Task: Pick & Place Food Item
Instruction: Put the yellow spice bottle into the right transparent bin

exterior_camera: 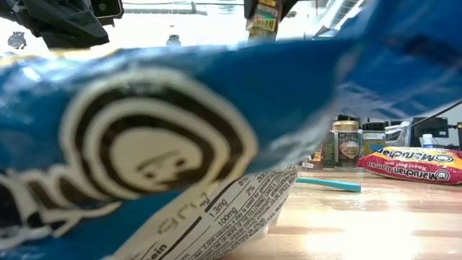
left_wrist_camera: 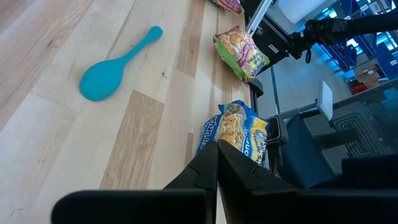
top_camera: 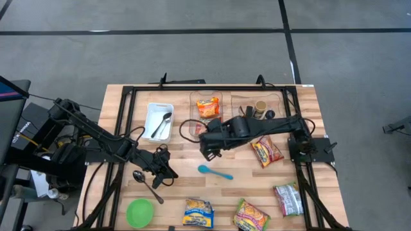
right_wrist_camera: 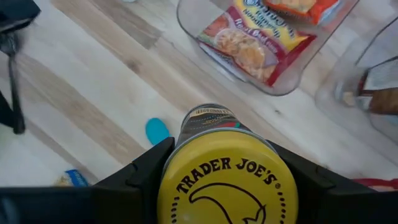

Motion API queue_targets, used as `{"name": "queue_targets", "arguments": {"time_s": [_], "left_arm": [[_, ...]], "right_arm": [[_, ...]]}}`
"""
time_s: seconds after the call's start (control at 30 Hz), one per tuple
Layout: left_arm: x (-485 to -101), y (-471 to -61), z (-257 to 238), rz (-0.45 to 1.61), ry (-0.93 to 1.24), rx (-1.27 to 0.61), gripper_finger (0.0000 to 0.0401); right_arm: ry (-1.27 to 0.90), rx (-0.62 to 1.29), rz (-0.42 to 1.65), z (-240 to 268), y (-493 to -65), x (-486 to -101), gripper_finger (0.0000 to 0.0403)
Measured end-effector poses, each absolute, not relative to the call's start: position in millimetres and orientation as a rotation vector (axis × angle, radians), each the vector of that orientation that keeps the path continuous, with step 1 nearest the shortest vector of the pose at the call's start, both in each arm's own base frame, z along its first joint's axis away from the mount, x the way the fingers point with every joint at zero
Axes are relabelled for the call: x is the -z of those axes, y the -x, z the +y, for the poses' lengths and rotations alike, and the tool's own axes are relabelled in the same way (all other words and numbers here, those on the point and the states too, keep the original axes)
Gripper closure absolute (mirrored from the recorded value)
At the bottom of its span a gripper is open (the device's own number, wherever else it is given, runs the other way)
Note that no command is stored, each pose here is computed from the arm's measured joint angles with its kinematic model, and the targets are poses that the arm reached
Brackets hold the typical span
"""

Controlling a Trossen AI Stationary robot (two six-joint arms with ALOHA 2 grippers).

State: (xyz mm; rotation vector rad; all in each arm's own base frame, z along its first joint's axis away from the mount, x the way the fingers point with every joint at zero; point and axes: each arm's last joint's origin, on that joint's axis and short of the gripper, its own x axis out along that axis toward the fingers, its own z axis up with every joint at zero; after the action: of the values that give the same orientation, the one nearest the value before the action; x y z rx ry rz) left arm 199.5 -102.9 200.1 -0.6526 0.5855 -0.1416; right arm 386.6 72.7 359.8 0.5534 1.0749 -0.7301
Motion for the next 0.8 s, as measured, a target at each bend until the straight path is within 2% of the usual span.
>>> {"name": "queue_targets", "arguments": {"time_s": [0.6,0.8], "left_arm": [[-200.0,-199.5,-102.9,0.586,0.653,0.142,0.0401],[-200.0,-199.5,-102.9,0.586,0.652,0.141,0.0401]], "right_arm": [[-0.522,0.695,1.073,37.1,-380.3,-376.0,0.0193],[-0.522,0.741,1.028,37.1,-372.6,-381.4,0.0194]]}}
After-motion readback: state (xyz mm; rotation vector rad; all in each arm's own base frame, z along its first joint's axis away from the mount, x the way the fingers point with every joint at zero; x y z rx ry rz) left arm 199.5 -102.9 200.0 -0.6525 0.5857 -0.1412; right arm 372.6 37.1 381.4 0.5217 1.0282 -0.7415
